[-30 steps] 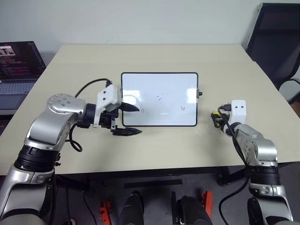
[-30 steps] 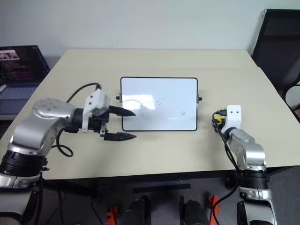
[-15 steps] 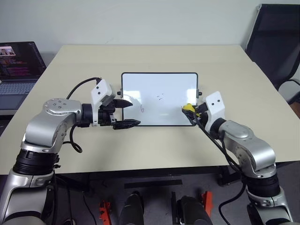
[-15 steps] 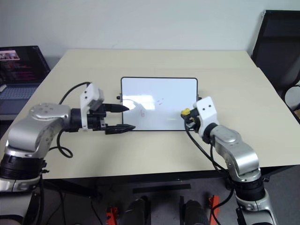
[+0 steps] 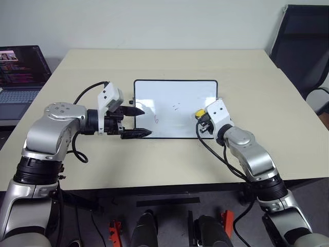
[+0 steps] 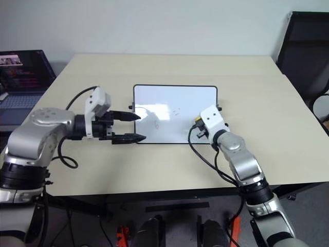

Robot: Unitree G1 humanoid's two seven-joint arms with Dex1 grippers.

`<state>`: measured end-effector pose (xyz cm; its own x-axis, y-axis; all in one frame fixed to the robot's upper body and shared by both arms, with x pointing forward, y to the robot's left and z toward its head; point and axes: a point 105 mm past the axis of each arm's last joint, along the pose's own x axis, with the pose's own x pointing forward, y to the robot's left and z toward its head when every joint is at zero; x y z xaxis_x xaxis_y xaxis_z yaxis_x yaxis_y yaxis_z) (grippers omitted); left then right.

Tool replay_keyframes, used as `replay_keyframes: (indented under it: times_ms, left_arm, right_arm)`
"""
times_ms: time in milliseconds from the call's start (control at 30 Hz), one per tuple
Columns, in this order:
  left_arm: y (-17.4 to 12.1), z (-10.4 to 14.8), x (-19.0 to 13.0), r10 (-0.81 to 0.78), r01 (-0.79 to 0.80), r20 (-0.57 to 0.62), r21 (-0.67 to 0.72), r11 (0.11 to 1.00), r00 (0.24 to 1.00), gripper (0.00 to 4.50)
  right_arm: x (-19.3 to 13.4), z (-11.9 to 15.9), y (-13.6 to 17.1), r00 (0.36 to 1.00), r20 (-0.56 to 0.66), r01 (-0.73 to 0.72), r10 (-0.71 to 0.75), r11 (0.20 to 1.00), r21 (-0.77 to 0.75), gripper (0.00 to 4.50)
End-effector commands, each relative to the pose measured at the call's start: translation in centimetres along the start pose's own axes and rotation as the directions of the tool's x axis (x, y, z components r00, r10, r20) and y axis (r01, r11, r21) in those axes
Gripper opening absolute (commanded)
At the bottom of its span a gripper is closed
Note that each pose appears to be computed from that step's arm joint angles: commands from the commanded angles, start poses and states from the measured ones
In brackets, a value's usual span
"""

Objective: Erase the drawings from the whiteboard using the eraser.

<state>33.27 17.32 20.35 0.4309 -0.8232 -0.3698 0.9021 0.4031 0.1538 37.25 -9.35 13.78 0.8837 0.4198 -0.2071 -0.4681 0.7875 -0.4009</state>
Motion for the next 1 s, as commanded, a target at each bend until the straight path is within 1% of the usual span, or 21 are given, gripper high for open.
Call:
replay_keyframes:
  times_ms: [33, 67, 133, 267, 333, 433, 500, 567, 633, 700, 767, 900, 1000]
  left_arm:
    - [1.3, 1.4, -1.5, 0.071, -0.073, 0.024, 0.055, 0.996, 0.997, 4.5]
    - [1.5, 1.4, -1.6, 0.075, -0.076, 0.025, 0.055, 0.996, 0.997, 4.5]
    - [1.6, 1.3, -1.8, 0.078, -0.079, 0.025, 0.053, 0.995, 0.997, 4.5]
    - [1.1, 1.3, -1.5, 0.052, -0.053, 0.029, 0.052, 0.997, 0.998, 4.5]
    - [0.8, 1.3, -1.3, 0.037, -0.038, 0.034, 0.049, 0.998, 0.999, 4.5]
    - [0.6, 1.2, -1.3, 0.03, -0.032, 0.031, 0.048, 0.998, 0.999, 4.5]
    - [0.6, 1.1, -1.3, 0.032, -0.033, 0.03, 0.047, 0.998, 0.999, 4.5]
    - [0.7, 1.1, -1.3, 0.034, -0.036, 0.031, 0.045, 0.998, 0.999, 4.5]
    - [0.7, 1.0, -1.3, 0.036, -0.038, 0.03, 0.044, 0.998, 0.999, 4.5]
    - [0.8, 1.0, -1.3, 0.038, -0.039, 0.03, 0.042, 0.998, 0.999, 4.5]
    - [0.8, 0.9, -1.3, 0.039, -0.04, 0.031, 0.04, 0.998, 0.999, 4.5]
    - [0.8, 0.9, -1.3, 0.043, -0.045, 0.034, 0.036, 0.998, 0.998, 4.5]
    - [1.0, 0.6, -1.7, 0.071, -0.072, 0.033, 0.024, 0.997, 0.997, 4.5]
  right_arm:
    - [-0.2, -2.1, 0.3, 0.996, -0.081, -0.033, 0.032, 0.999, -0.015, 1.0]
    - [-0.1, -1.9, 0.4, 0.996, -0.075, -0.047, 0.045, 0.999, -0.022, 1.0]
    - [0.1, -1.1, -0.1, 0.998, -0.05, -0.027, 0.025, 0.999, -0.036, 1.0]
    - [0.8, 1.2, -2.4, 0.993, 0.04, 0.113, -0.11, 0.991, -0.072, 1.0]
    - [1.0, 1.5, -2.9, 0.988, 0.051, 0.148, -0.144, 0.986, -0.078, 1.0]
    - [1.1, -0.3, -2.6, 0.992, -0.023, 0.118, -0.12, 0.988, -0.099, 1.0]
    - [0.7, -2.1, -1.5, 0.994, -0.096, 0.036, -0.046, 0.993, -0.109, 1.0]
    - [0.1, -3.3, -0.2, 0.989, -0.146, -0.051, 0.035, 0.993, -0.109, 1.0]
    - [-0.5, -4.1, 0.7, 0.978, -0.182, -0.122, 0.097, 0.985, -0.126, 1.0]
    - [-0.9, -4.4, 1.1, 0.973, -0.198, -0.152, 0.122, 0.978, -0.145, 1.0]
    - [-0.9, -4.1, 1.0, 0.974, -0.192, -0.151, 0.119, 0.976, -0.159, 1.0]
    - [-0.2, -1.3, -0.6, 0.996, -0.084, -0.05, 0.037, 0.986, -0.158, 1.0]
    - [-0.3, 1.0, -0.6, 0.999, 0.017, -0.049, 0.051, 0.994, -0.099, 1.0]
